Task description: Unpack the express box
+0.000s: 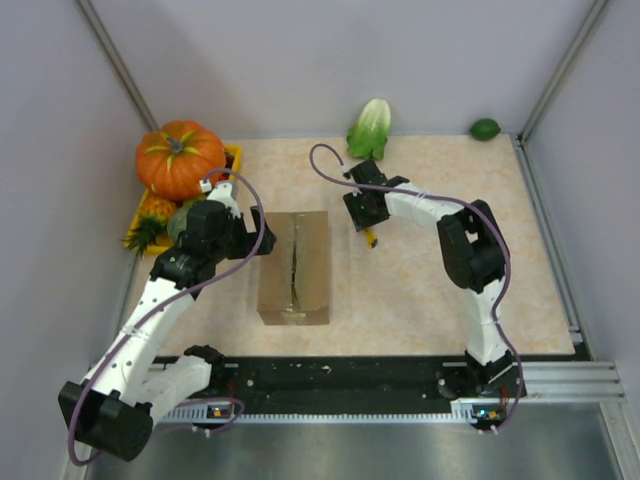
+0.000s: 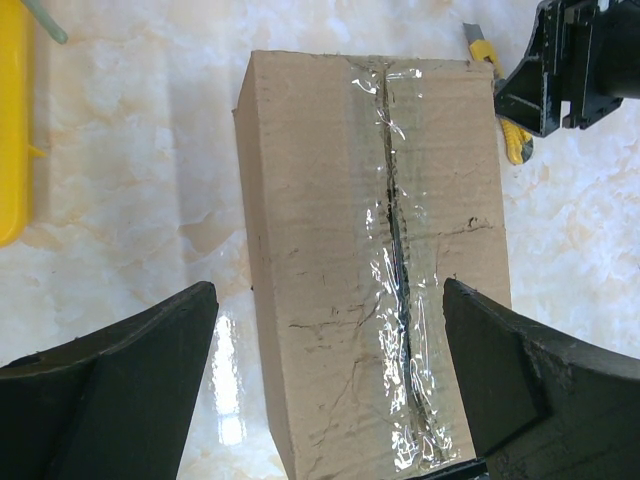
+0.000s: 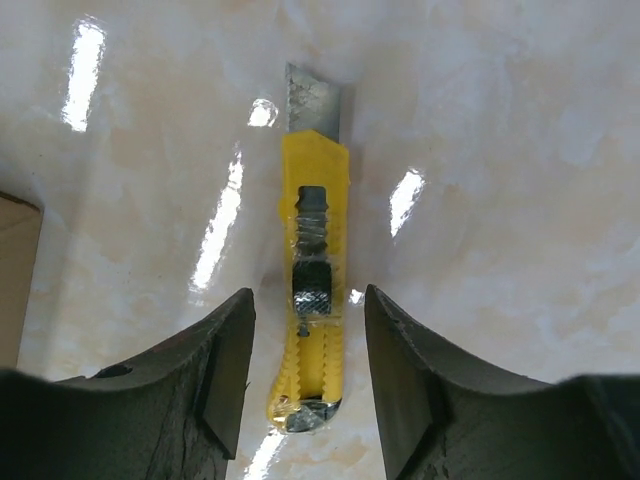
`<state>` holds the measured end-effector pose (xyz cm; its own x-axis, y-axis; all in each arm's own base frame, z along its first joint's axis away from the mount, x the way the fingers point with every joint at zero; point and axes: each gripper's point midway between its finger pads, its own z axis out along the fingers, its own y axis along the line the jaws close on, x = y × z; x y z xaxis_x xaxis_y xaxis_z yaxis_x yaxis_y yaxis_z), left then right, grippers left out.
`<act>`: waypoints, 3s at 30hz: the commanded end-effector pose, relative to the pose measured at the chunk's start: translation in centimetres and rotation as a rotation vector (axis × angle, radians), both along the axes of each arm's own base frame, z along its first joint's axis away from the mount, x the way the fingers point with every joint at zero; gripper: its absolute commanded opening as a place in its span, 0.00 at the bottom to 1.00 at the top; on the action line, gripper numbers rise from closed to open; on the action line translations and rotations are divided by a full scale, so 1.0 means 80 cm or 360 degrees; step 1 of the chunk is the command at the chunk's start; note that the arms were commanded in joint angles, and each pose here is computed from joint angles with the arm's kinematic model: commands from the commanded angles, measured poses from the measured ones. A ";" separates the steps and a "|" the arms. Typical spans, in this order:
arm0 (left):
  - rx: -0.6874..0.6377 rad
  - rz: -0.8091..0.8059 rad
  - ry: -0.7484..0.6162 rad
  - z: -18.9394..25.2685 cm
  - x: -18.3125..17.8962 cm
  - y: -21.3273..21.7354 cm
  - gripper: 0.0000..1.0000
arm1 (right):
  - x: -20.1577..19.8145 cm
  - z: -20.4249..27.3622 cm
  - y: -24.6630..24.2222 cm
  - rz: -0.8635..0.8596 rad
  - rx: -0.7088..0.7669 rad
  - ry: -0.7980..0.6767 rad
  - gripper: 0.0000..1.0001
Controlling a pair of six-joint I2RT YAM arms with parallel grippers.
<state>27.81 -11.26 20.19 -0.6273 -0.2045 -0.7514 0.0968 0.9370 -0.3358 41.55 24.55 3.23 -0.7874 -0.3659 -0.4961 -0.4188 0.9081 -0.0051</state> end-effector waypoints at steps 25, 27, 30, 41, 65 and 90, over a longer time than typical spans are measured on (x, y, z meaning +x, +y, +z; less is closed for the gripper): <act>-0.0067 -0.0018 -0.0078 0.021 0.007 -0.007 0.98 | 0.034 0.098 0.016 -0.0031 0.0164 -0.0275 0.23; -0.0067 -0.0018 -0.0078 0.021 0.007 -0.007 0.98 | 0.031 0.113 0.016 -0.0044 0.0196 -0.0297 0.23; -0.0073 -0.0021 -0.0081 0.023 0.007 -0.007 0.98 | 0.022 0.142 0.018 -0.0046 0.0262 -0.0321 0.23; -0.0330 -0.0125 -0.0117 0.065 0.015 -0.044 0.98 | -0.067 0.248 0.075 0.0211 0.0750 -0.0263 0.23; -0.0920 -0.0247 -0.0142 0.090 0.036 -0.094 0.83 | -0.179 0.313 0.206 0.0637 0.1146 -0.0211 0.11; -0.1043 -0.0385 -0.0042 0.090 0.032 -0.108 0.07 | -0.188 0.331 0.206 0.0735 0.1122 -0.0324 0.11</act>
<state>30.32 -19.22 26.07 -0.7010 -0.5037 -0.5048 0.2171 0.5235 -0.8239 27.24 40.43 24.67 -0.6058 -0.2414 -0.7581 -0.7363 0.5313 0.4191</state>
